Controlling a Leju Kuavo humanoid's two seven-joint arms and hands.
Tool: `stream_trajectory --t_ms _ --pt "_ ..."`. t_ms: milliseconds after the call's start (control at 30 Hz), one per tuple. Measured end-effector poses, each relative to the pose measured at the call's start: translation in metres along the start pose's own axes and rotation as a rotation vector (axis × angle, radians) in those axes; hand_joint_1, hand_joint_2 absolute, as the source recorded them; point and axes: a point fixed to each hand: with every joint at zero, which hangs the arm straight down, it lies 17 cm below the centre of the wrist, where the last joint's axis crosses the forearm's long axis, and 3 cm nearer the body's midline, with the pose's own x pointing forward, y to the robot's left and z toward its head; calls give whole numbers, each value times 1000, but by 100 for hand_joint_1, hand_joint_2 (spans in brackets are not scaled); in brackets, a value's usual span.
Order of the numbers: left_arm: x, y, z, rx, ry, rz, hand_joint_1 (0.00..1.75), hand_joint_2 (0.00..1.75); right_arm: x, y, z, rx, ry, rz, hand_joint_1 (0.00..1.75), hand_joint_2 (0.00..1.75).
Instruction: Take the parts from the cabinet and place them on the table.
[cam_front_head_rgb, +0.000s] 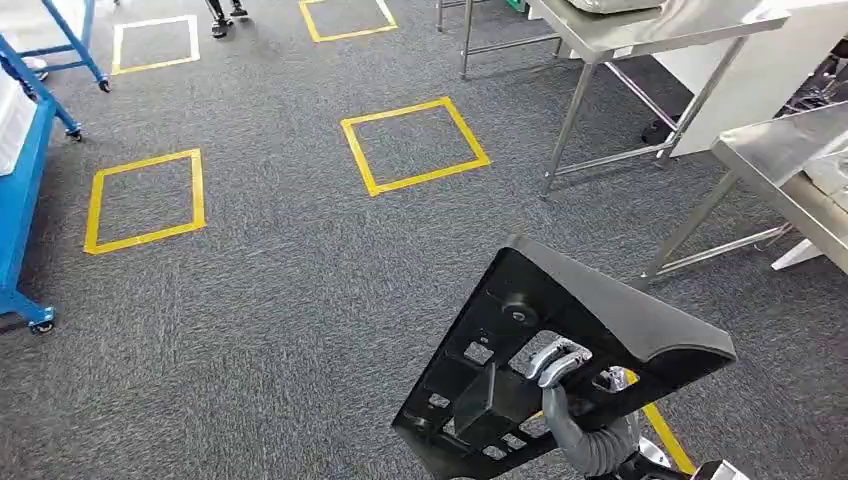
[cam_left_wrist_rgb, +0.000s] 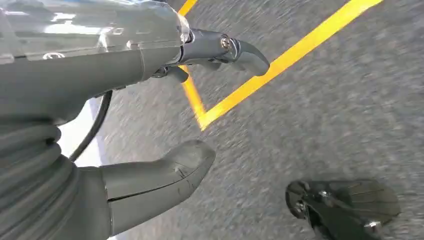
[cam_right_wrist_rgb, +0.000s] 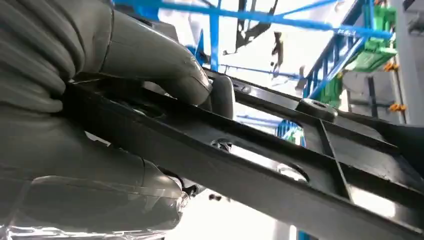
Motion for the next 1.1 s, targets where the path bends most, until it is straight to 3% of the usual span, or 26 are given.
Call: stream_trajectory --t_ms 1100 --pt "1 7 -2 21 9 20 0 175 -1 -3 1 -20 -17 8 175 175"
